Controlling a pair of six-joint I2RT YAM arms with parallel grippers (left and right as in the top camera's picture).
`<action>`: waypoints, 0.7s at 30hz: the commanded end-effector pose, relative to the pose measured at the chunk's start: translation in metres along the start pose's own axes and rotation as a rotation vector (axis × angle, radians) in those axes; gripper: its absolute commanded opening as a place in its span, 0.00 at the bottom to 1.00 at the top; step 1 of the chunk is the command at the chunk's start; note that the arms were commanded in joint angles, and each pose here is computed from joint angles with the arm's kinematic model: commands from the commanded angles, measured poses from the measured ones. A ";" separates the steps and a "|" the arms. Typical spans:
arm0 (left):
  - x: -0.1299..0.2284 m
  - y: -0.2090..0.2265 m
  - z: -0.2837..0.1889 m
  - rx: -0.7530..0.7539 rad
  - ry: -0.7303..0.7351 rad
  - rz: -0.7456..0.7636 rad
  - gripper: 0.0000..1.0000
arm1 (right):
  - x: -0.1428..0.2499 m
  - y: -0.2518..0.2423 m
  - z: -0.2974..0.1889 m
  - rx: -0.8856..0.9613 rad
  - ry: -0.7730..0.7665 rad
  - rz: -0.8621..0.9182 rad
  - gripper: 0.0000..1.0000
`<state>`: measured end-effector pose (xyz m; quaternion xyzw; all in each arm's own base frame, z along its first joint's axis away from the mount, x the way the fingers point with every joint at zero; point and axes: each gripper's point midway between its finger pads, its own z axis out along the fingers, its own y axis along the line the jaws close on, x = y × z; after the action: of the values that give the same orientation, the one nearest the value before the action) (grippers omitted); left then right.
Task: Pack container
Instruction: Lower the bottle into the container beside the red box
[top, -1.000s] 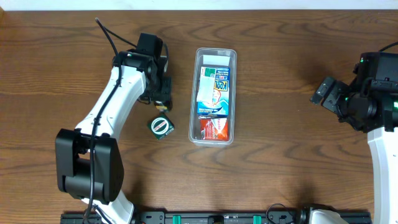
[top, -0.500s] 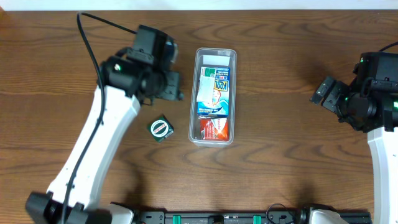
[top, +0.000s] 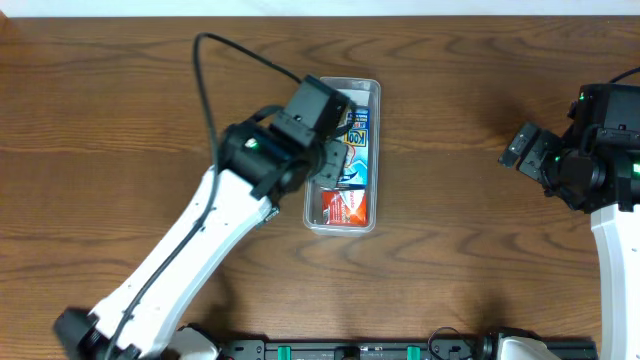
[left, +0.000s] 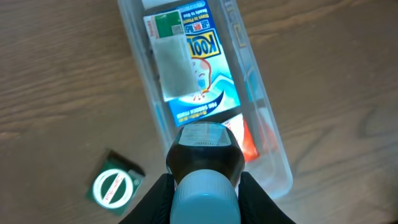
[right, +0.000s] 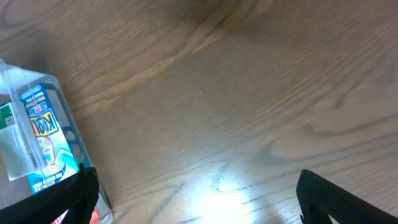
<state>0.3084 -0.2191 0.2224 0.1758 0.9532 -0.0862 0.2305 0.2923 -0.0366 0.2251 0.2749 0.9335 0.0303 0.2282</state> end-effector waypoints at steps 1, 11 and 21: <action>0.002 0.004 0.031 -0.042 0.045 -0.036 0.15 | -0.003 -0.003 -0.002 0.004 -0.011 -0.001 0.99; 0.006 0.011 0.093 -0.122 0.124 -0.059 0.16 | -0.003 -0.003 -0.002 0.004 -0.011 -0.001 0.99; 0.030 0.018 0.094 -0.164 0.219 -0.150 0.16 | -0.003 -0.003 -0.002 0.004 -0.011 -0.001 0.99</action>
<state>0.3300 -0.2226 0.1222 0.1174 0.9842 -0.0132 0.1321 0.2924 -0.0366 0.2252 0.2748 0.9335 0.0303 0.2284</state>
